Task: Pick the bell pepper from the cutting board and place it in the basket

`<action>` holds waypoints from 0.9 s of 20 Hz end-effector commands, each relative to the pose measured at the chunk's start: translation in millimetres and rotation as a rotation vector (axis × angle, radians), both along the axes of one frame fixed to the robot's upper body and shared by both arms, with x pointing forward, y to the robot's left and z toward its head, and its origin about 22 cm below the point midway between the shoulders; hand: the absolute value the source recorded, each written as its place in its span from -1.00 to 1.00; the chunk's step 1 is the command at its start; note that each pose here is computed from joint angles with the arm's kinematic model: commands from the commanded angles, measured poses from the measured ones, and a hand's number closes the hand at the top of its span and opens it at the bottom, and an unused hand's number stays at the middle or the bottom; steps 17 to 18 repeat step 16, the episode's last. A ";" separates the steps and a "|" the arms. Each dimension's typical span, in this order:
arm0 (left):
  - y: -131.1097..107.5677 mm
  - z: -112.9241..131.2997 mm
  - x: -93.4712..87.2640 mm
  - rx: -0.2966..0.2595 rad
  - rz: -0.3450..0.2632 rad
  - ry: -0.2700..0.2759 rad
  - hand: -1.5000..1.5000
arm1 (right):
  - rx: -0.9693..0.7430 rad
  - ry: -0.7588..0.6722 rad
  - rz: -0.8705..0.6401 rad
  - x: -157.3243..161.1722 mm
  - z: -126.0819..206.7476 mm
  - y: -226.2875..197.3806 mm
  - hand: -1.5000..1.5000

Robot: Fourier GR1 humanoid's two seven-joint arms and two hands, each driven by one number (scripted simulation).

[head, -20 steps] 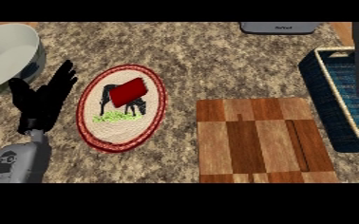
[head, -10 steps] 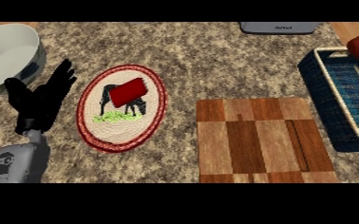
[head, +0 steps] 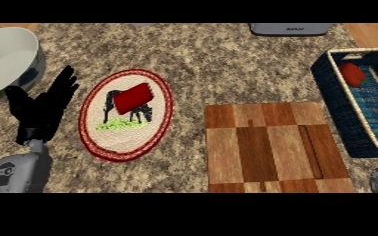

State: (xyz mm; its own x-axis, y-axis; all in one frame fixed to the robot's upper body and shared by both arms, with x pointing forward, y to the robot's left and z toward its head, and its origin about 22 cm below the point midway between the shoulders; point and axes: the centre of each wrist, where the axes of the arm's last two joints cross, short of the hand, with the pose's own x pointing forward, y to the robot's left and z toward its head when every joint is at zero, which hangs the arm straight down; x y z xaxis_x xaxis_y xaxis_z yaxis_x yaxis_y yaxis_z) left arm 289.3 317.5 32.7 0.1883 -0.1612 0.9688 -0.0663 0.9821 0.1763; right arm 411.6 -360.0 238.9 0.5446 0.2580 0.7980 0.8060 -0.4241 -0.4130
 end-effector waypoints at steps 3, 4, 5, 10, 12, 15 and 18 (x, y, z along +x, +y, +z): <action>8.7 -4.5 -5.7 -0.004 0.026 0.019 0.00 | 0.041 -0.339 -0.110 -39.1 17.4 -0.6 -1.00; 7.3 5.4 1.8 0.009 0.024 0.001 0.00 | 0.050 -0.364 -0.085 -39.6 25.8 21.8 -1.00; 5.8 -1.7 -5.7 0.005 0.023 0.020 0.00 | 0.042 -0.370 -0.100 -52.9 21.4 17.9 -1.00; 21.1 -2.1 -11.3 0.020 0.057 0.021 0.00 | 0.145 -0.303 -0.035 -99.2 -1.2 48.6 -1.00; 16.4 -0.5 -9.7 0.012 0.035 0.024 0.00 | 0.166 -0.272 -0.007 -113.8 -16.4 48.6 -1.00; 21.0 -1.9 -8.8 0.012 0.054 0.042 0.00 | 0.179 -0.270 0.032 -144.0 -7.7 55.7 -1.00; 16.2 -6.6 -7.7 -0.001 0.035 0.039 0.00 | 0.187 -0.275 0.032 -152.4 -14.6 58.1 -1.00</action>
